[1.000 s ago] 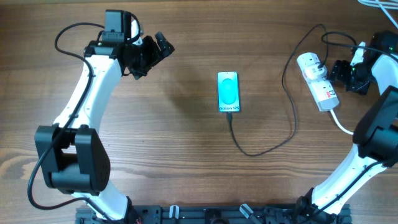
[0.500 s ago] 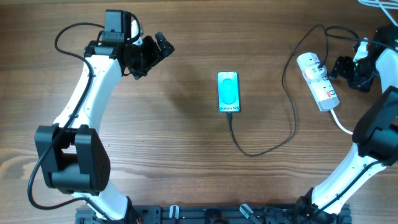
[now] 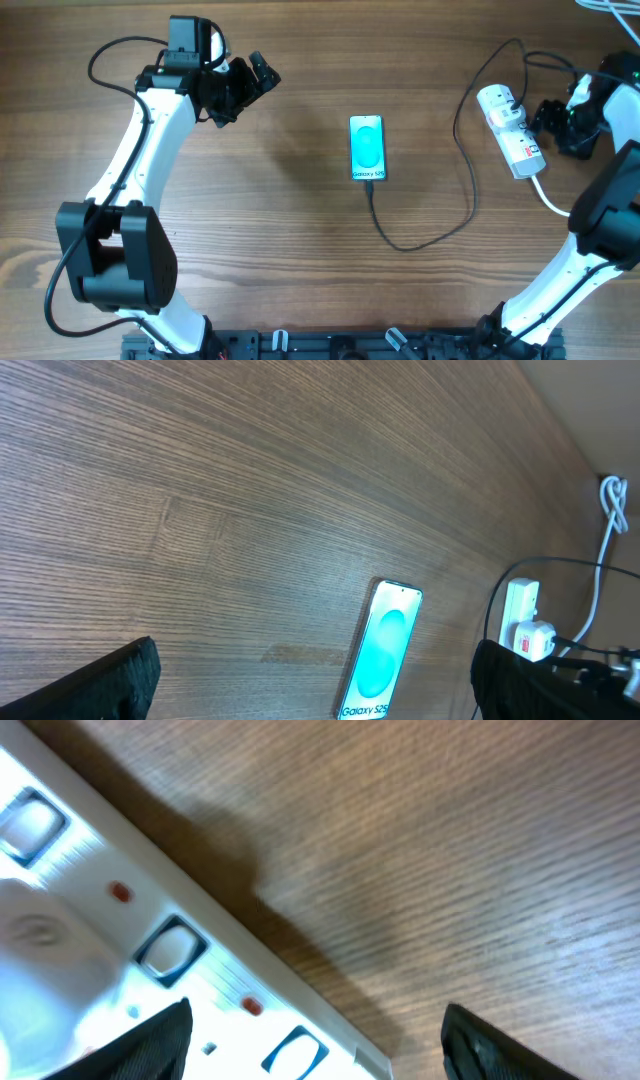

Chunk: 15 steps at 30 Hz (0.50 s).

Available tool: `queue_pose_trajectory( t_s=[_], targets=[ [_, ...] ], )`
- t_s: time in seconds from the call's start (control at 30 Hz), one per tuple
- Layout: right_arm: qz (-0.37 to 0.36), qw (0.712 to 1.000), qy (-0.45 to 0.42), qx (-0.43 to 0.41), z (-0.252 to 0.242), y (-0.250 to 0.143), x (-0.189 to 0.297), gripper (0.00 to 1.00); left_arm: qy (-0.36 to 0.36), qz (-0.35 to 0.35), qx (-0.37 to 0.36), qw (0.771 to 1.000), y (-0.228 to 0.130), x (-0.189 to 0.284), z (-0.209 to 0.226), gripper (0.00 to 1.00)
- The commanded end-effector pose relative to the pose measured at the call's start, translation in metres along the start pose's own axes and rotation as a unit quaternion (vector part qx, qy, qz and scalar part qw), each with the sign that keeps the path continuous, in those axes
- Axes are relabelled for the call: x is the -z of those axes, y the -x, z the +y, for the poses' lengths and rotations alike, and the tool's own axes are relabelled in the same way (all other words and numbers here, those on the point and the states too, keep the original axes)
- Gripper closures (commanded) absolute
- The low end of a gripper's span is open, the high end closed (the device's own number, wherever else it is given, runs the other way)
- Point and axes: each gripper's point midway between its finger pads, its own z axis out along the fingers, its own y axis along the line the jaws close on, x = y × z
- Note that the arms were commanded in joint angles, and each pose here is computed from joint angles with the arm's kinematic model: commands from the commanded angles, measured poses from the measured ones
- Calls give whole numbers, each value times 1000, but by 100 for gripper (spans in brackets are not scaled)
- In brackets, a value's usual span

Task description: Plug charger to phone and switch on socket

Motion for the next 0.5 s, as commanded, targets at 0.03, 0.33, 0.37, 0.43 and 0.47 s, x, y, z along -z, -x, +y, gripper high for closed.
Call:
queue_pose_trajectory(
  t_s=[0.03, 0.33, 0.37, 0.43, 0.47],
  targets=[
    [-8, 1000, 0, -1, 4, 11, 5, 18, 0, -10, -13, 1000, 4, 6, -2, 0],
    [7, 999, -1, -53, 2, -2, -11, 16, 0, -10, -13, 1000, 4, 6, -2, 0],
    [8, 998, -1, -60, 2, -4, -14, 16, 0, -10, -13, 1000, 4, 6, -2, 0],
    [10, 998, -2, -64, 1, -7, -19, 16, 0, -10, -13, 1000, 4, 6, -2, 0],
    [10, 998, -2, -64, 0, -8, -22, 16, 0, -10, -13, 1000, 4, 6, -2, 0]
  ],
)
